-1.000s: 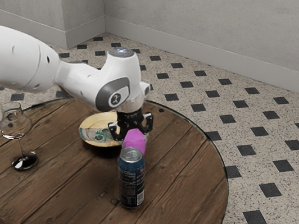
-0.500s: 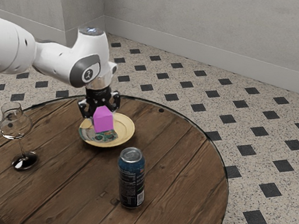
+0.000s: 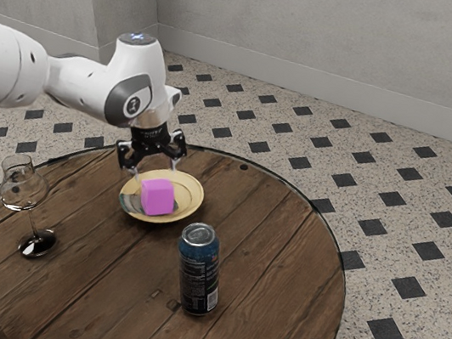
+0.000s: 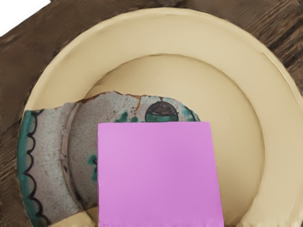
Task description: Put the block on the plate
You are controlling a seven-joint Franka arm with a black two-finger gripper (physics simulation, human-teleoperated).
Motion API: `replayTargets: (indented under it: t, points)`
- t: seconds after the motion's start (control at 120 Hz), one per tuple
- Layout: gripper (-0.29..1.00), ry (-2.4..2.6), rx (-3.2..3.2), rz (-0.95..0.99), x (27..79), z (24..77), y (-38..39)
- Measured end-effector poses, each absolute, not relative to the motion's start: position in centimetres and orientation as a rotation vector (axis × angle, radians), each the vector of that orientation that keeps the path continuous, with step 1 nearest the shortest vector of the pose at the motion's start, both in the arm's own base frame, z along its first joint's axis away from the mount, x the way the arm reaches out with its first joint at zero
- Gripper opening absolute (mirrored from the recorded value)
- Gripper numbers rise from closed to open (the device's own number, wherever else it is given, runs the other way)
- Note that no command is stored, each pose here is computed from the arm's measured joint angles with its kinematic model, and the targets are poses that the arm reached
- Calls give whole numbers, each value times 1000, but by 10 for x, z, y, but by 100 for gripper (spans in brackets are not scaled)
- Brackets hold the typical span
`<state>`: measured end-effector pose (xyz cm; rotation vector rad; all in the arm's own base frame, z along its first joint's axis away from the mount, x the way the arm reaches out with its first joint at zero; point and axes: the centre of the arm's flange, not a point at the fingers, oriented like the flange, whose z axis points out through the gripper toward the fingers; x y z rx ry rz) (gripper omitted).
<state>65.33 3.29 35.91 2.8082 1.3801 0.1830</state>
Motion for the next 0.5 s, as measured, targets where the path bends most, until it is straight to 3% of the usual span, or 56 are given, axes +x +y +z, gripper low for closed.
replayTargets:
  t: [0.333,0.5]
  points:
    - [68,1093,2936,170,637,417,24]
    - [69,808,3034,232,612,487,13]
